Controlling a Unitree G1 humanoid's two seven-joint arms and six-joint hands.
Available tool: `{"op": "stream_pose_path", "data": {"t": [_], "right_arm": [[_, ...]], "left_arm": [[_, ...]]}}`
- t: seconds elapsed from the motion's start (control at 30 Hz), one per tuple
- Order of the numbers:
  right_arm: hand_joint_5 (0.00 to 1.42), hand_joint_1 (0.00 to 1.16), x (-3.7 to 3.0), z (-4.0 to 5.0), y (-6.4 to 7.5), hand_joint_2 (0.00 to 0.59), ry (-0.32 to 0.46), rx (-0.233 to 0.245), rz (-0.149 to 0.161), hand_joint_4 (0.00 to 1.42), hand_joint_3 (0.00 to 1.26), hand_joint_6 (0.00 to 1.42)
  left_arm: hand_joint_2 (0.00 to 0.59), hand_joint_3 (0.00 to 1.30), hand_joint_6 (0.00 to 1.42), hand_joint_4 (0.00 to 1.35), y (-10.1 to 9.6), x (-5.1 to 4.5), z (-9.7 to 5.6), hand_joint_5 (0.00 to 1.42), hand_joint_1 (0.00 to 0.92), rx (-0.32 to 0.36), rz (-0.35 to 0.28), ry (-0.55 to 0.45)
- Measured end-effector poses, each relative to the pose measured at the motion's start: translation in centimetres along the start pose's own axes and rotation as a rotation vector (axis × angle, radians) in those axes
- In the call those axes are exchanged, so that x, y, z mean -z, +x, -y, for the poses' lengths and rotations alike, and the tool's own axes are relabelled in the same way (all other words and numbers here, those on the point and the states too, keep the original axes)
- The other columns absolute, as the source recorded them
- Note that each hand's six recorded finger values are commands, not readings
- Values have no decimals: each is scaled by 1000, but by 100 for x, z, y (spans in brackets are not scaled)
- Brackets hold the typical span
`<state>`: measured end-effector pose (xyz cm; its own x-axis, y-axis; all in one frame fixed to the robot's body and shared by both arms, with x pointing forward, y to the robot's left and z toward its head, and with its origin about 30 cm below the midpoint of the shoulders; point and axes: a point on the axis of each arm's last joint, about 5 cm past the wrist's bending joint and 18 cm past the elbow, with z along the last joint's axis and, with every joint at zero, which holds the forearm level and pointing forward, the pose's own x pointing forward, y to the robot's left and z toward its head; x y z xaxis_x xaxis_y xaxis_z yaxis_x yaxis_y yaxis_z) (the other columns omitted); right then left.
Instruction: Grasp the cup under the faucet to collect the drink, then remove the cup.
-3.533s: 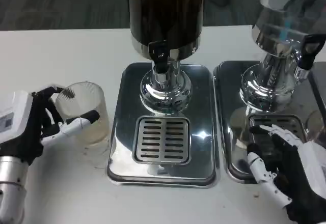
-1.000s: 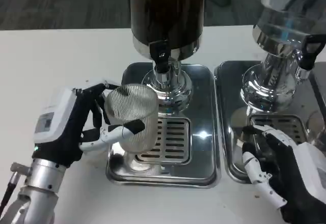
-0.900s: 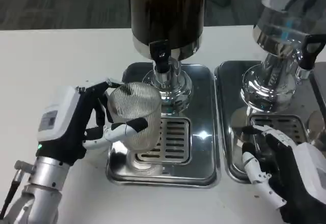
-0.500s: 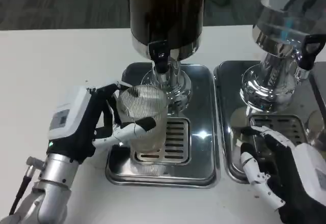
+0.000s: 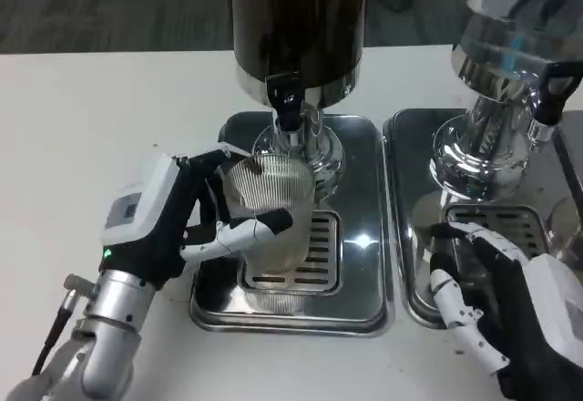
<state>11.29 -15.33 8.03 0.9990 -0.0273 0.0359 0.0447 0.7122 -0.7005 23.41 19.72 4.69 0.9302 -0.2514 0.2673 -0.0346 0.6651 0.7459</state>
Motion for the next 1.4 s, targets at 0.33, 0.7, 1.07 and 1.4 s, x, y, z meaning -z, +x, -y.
{"op": "stream_pose_path", "data": {"t": [0.33,0.7,1.07,1.4], "right_arm": [[159,140,-2,-2,1,462,1,1,0,211,339,285],[159,140,-3,-6,-14,462,1,0,-4,211,343,285],[159,140,-10,1,-25,462,2,3,-4,211,347,286],[163,140,-8,1,-29,462,3,2,-6,211,347,288]], "left_arm": [[95,724,1417,1000,10,-14,44,1103,241,24,4,3],[94,710,1364,977,83,-59,110,1071,228,41,10,-1],[95,696,1346,965,131,-49,129,1056,219,27,-12,31],[85,708,1329,937,103,-33,155,1044,172,53,-19,53]]}}
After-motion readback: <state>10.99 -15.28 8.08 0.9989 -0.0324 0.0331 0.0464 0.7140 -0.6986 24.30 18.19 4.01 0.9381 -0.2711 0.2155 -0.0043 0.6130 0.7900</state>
